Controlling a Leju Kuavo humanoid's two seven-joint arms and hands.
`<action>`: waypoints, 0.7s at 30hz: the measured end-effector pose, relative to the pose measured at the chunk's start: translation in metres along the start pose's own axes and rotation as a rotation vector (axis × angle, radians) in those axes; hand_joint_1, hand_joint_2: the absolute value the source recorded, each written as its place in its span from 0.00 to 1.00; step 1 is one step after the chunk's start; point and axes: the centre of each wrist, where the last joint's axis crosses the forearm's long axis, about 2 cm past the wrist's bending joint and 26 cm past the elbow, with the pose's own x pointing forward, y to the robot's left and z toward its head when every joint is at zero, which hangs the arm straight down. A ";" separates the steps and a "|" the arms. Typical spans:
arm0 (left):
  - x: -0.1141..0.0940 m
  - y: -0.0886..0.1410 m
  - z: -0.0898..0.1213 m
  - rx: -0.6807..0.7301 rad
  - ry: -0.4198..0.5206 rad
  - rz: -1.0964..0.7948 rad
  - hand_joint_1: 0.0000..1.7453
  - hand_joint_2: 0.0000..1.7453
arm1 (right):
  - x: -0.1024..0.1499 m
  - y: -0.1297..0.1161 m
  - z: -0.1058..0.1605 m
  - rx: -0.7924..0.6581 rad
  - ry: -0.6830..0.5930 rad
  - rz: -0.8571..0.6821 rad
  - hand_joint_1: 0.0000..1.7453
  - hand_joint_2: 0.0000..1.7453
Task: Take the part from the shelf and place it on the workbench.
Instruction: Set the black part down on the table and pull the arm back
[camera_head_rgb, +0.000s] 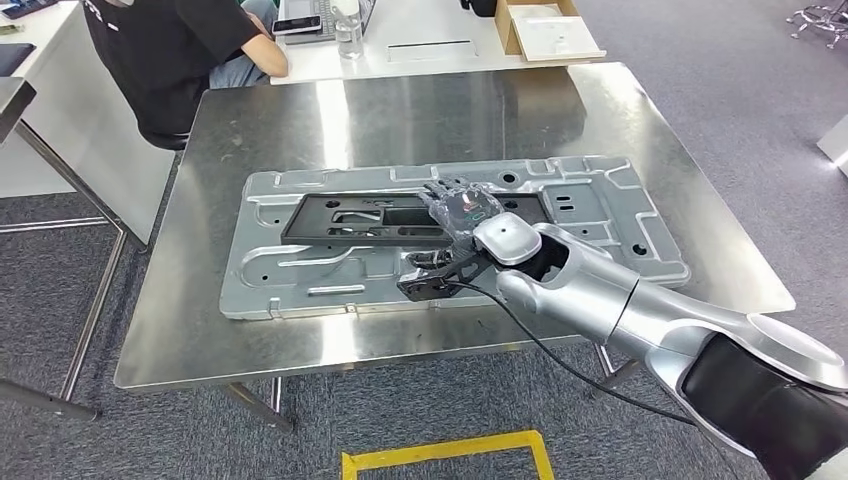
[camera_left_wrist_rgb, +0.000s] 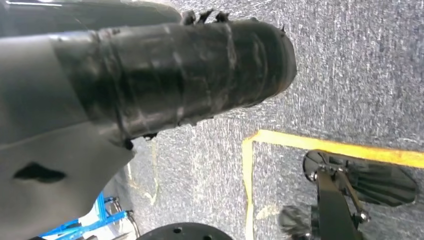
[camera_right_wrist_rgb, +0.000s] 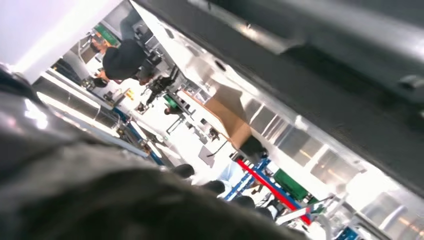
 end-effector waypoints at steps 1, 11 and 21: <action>0.000 0.000 0.000 0.000 0.000 0.000 0.00 0.00 | 0.000 0.000 0.000 0.001 0.000 0.000 0.00 0.00; -0.002 -0.001 0.000 -0.004 0.005 0.001 0.00 0.00 | 0.003 -0.009 -0.003 -0.035 -0.008 -0.004 0.00 0.00; -0.002 0.000 0.000 -0.002 0.006 0.002 0.00 0.00 | 0.006 -0.012 -0.004 -0.043 -0.013 -0.006 0.00 0.00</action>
